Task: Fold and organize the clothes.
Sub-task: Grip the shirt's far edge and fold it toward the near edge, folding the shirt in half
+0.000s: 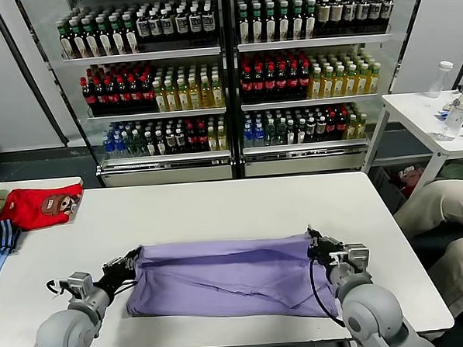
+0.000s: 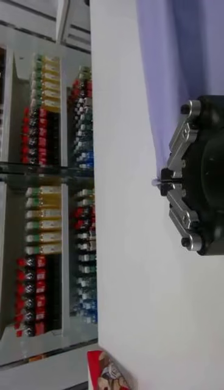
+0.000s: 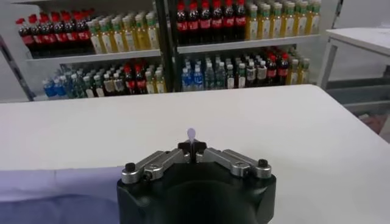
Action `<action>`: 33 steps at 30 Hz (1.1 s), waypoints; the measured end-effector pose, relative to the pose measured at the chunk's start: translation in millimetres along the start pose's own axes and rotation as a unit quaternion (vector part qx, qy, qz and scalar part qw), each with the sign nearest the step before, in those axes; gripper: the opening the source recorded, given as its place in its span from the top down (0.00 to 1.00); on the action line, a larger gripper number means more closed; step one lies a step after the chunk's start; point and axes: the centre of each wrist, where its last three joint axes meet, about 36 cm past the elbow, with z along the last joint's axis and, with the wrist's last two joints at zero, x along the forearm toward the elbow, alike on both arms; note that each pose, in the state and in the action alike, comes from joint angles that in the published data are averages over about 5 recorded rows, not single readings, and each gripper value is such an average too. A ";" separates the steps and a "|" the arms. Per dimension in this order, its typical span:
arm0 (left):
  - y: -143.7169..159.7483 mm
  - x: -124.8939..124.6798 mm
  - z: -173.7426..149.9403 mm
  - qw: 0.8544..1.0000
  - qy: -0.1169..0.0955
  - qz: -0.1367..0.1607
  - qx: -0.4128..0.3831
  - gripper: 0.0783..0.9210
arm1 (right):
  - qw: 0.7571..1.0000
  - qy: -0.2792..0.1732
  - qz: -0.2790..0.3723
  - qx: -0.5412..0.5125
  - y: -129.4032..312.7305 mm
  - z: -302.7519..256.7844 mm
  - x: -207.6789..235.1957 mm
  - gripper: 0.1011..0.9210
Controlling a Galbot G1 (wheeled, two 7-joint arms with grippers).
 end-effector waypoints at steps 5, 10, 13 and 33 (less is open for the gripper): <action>-6.9 8.3 1.9 1.000 0.020 -0.003 -0.013 0.80 | 1.000 0.006 0.001 0.007 -0.8 6.7 12.0 0.86; -14.3 17.5 -0.9 0.999 0.031 -0.014 -0.021 0.64 | 1.000 0.002 0.002 0.013 -1.6 7.6 24.3 0.68; -22.1 21.9 -3.0 0.999 0.036 -0.023 -0.021 0.54 | 1.000 0.000 0.000 0.015 -0.2 8.1 32.3 0.58; -74.2 25.5 9.9 0.990 0.076 -0.092 0.072 0.37 | 0.999 -0.008 -0.017 0.037 13.7 12.8 67.4 0.12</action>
